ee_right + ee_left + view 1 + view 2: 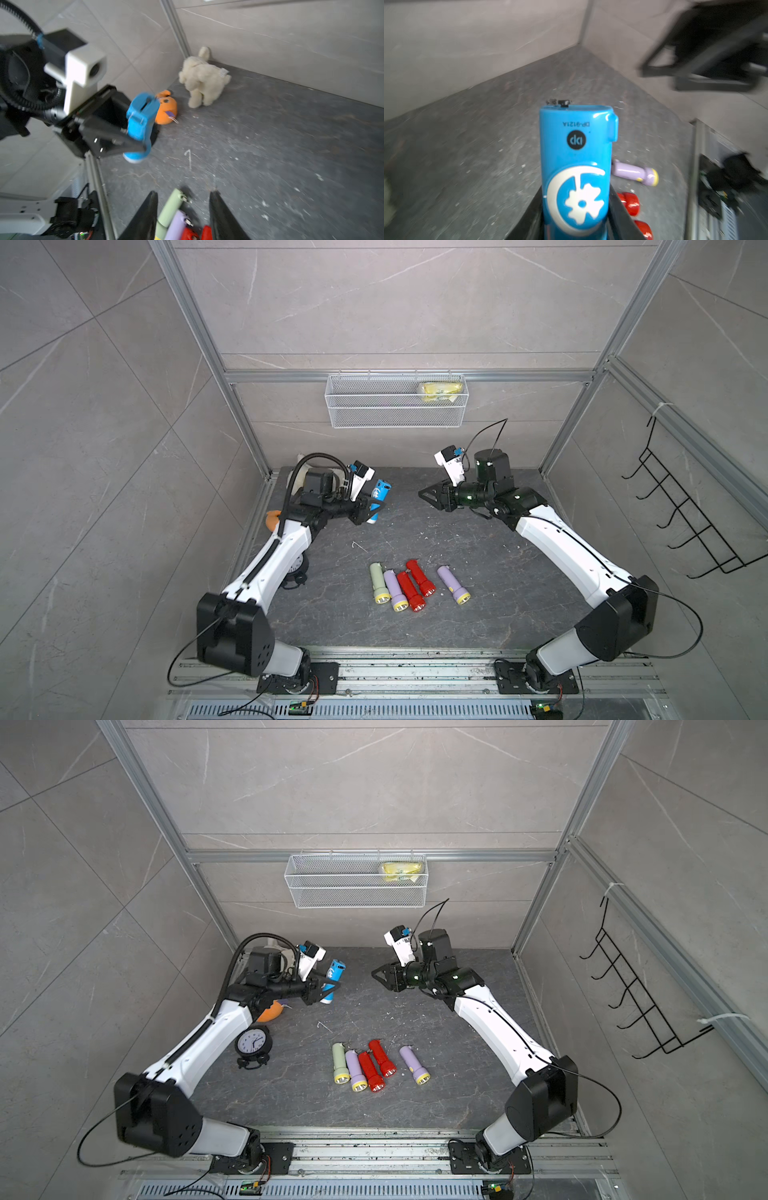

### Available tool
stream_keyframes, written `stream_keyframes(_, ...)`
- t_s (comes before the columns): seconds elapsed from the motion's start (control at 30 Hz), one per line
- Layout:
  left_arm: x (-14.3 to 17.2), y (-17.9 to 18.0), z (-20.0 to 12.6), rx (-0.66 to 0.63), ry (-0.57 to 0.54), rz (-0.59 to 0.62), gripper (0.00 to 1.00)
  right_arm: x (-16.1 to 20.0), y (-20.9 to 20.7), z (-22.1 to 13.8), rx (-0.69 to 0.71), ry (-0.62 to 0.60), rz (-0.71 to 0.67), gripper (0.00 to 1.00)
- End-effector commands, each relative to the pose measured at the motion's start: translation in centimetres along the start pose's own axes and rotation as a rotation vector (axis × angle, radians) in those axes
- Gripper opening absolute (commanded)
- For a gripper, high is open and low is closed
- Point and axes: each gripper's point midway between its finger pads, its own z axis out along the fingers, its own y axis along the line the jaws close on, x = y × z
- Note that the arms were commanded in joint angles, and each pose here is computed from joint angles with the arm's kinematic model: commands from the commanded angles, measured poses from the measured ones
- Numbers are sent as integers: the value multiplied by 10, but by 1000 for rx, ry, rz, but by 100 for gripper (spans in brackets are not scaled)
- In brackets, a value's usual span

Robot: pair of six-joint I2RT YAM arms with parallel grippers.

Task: Close the plug at the bottom of the flashlight
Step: Place the flashlight at the center of the board.

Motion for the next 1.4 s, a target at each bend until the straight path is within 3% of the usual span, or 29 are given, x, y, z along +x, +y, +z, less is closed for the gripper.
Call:
stream_keyframes(0.0, 24, 83, 12, -402, 142, -260, 0, -1, -24, -33, 223, -52, -27, 42)
stream_keyframes(0.2, 70, 135, 48, -587, 313, -502, 0, 15, -23, -58, 277, -52, -2, 42)
stream_keyframes(0.37, 92, 136, 62, -603, 316, -605, 0, 26, -20, -67, 285, -41, 10, 42)
stream_keyframes(1.0, 157, 124, 120, -593, 478, -615, 2, 42, -15, -67, 256, -7, 17, 42)
stream_keyframes(1.03, 158, 124, 120, -593, 482, -616, 5, 42, -15, -67, 256, -8, 16, 42)
stream_keyframes(1.1, 159, 124, 120, -594, 482, -623, 22, 44, -16, -66, 259, -3, 17, 42)
stream_keyframes(1.13, 160, 123, 120, -597, 479, -625, 89, 44, -17, -66, 260, 0, 19, 42)
stream_keyframes(1.17, 158, 122, 120, -585, 471, -628, 100, 45, -17, -65, 260, 2, 19, 42)
stream_keyframes(1.37, 138, 113, 100, -584, 366, -623, 100, 49, -17, -63, 256, 12, 27, 42)
